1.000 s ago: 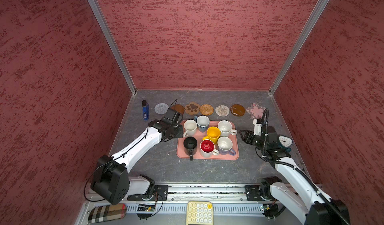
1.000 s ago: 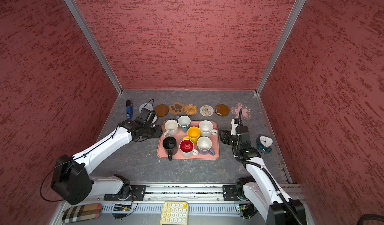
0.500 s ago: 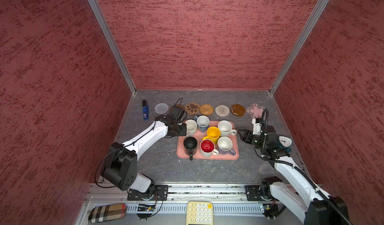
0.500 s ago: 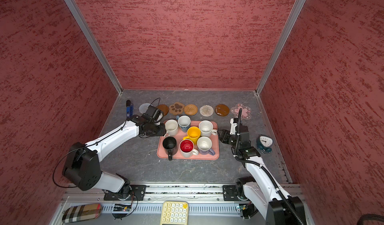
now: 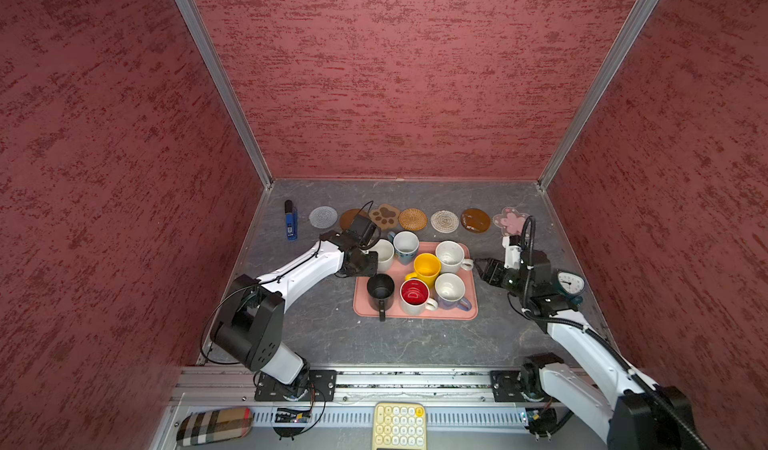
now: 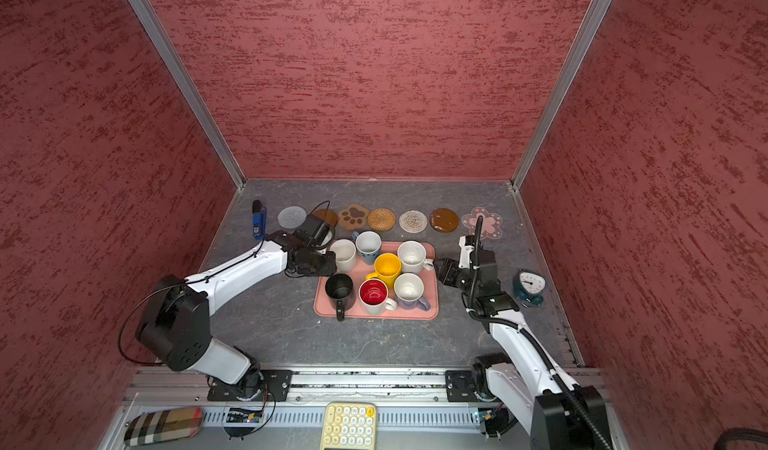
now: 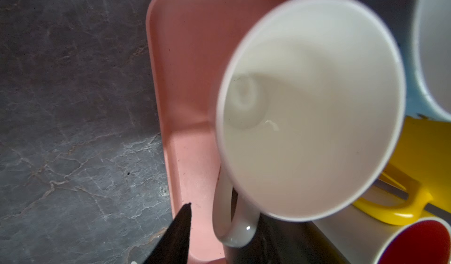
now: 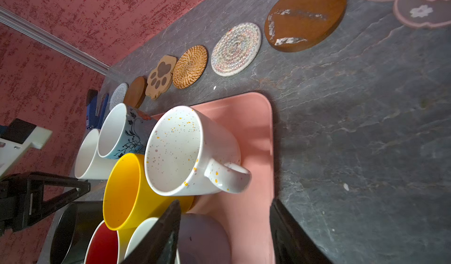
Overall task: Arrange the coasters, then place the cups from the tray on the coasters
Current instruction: 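Lower the left gripper onto the white mug nearest the coasters and grasp it, then lift the white mug toward the pale grey coaster while the right gripper rises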
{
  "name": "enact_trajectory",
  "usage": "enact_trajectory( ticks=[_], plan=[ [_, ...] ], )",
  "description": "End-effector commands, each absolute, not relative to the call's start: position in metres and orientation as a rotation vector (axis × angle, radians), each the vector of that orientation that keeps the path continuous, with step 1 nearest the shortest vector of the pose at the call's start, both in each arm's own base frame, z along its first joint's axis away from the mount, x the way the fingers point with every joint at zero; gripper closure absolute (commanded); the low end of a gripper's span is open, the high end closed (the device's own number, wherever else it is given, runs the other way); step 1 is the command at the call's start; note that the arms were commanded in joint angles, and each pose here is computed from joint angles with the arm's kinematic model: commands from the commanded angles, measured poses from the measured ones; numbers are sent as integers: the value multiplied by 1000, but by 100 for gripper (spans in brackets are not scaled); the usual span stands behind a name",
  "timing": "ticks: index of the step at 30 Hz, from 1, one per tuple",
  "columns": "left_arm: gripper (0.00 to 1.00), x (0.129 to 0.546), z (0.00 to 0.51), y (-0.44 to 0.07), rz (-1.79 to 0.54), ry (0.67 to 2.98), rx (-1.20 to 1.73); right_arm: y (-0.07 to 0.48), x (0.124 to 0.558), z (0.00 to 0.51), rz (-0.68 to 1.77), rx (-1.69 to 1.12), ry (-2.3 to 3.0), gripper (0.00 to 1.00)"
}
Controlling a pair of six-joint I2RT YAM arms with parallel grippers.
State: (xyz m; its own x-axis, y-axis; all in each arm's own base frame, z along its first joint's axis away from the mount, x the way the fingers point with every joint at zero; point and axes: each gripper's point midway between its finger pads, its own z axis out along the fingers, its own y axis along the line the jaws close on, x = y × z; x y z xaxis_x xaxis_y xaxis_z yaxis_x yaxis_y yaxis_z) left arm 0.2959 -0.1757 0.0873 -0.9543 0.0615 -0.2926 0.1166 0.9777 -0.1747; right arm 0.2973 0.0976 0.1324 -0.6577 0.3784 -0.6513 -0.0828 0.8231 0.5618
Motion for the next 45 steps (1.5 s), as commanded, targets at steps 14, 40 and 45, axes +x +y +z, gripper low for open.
enact_trajectory(
  ticks=[14,40,45],
  plan=[
    [89,307,80,-178,-148,2834,164,101,301,143,750,199,2141,41],
    [100,333,167,-142,-109,2647,13,107,325,204,775,148,2015,17],
    [100,354,191,-122,-120,2603,-98,113,345,224,816,144,1978,13]
  ],
)
